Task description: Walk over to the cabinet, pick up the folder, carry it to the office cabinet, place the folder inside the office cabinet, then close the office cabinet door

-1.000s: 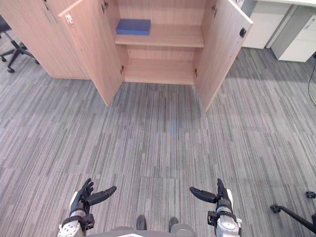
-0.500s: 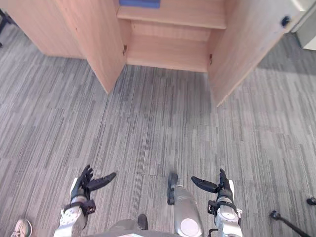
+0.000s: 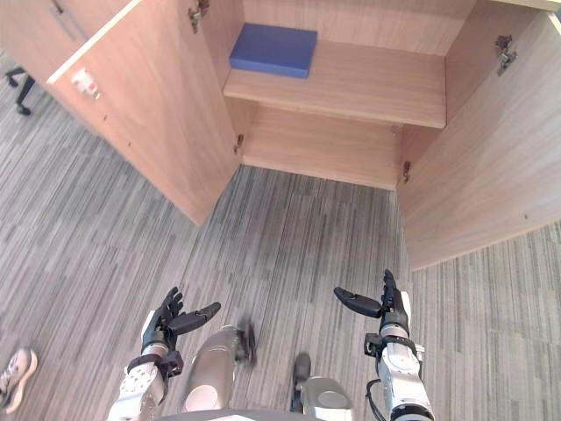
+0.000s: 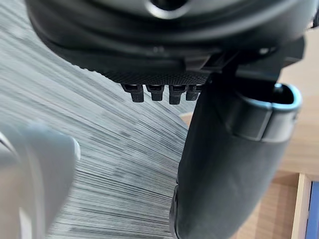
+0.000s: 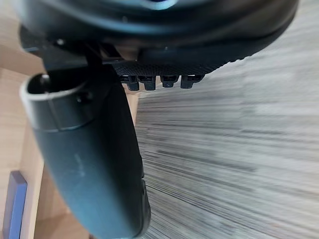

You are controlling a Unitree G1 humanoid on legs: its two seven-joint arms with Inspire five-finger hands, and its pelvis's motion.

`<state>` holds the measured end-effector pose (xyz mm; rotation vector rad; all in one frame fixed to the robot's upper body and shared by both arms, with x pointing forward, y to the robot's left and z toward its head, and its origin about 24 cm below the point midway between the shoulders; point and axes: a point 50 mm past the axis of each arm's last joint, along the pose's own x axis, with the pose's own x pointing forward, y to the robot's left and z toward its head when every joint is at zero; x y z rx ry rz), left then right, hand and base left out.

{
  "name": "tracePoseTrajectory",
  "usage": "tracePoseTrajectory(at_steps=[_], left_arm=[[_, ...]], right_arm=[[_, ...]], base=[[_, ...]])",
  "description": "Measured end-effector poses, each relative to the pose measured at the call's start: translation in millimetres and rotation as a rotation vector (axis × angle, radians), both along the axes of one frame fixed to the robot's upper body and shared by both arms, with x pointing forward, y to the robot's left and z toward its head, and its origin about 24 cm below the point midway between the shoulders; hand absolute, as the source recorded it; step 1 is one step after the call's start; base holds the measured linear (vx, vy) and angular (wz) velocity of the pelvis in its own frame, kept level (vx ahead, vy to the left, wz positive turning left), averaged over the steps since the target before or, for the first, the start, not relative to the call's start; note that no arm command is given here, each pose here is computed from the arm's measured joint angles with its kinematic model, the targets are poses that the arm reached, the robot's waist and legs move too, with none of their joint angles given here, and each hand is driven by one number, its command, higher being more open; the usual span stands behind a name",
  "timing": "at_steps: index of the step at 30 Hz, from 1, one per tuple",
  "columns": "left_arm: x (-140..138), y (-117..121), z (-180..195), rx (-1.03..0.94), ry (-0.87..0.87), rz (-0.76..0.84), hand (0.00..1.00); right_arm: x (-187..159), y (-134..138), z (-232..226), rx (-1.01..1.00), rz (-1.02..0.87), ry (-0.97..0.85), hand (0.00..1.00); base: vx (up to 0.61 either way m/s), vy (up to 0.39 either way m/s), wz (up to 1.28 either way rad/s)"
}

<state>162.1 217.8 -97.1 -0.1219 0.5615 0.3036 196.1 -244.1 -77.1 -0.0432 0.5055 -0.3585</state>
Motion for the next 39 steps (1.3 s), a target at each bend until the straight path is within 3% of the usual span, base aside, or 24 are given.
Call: tracePoseTrajectory(at_steps=[7, 12, 15, 19, 22, 30, 39], left_arm=[[1, 6, 2, 0.027, 0.006, -0.014, 1.00], [14, 12, 6, 0.059, -0.008, -0.016, 1.00], [2, 19, 2, 0.076, 0.022, -0.009, 1.00], [0, -6, -10, -0.012, 0.060, 0.003, 1.00], [-3, -19, -13, -0.053, 0.060, 0.006, 1.00], [-2, -21, -11, -0.049, 0.053, -0.015, 1.00], [19, -3, 49, 0.088, -0.232, -0.029, 1.00]], right_arm=[[-29, 17, -28, 0.062, 0.003, 0.141, 1.00], [-27, 29, -30, 0.067, 0.071, 0.154, 1.00], [-43, 28, -37, 0.065, 0.071, 0.200, 1.00], [-33, 9, -31, 0.012, 0.061, 0.197, 1.00], [-50, 10, -38, 0.016, 0.045, 0.237, 1.00], [-42, 0, -32, 0.018, -0.021, 0.198, 1.00], [-59, 6, -41, 0.044, -0.028, 0.249, 1.00]], base=[[0.69, 0.174, -0.35], [0.46, -0.070, 0.01], [0.54, -0.173, 0.02], [0.49, -0.185, 0.00], [0.43, -0.171, 0.29], [0.25, 0.054, -0.19], [0.09, 0.063, 0.09]])
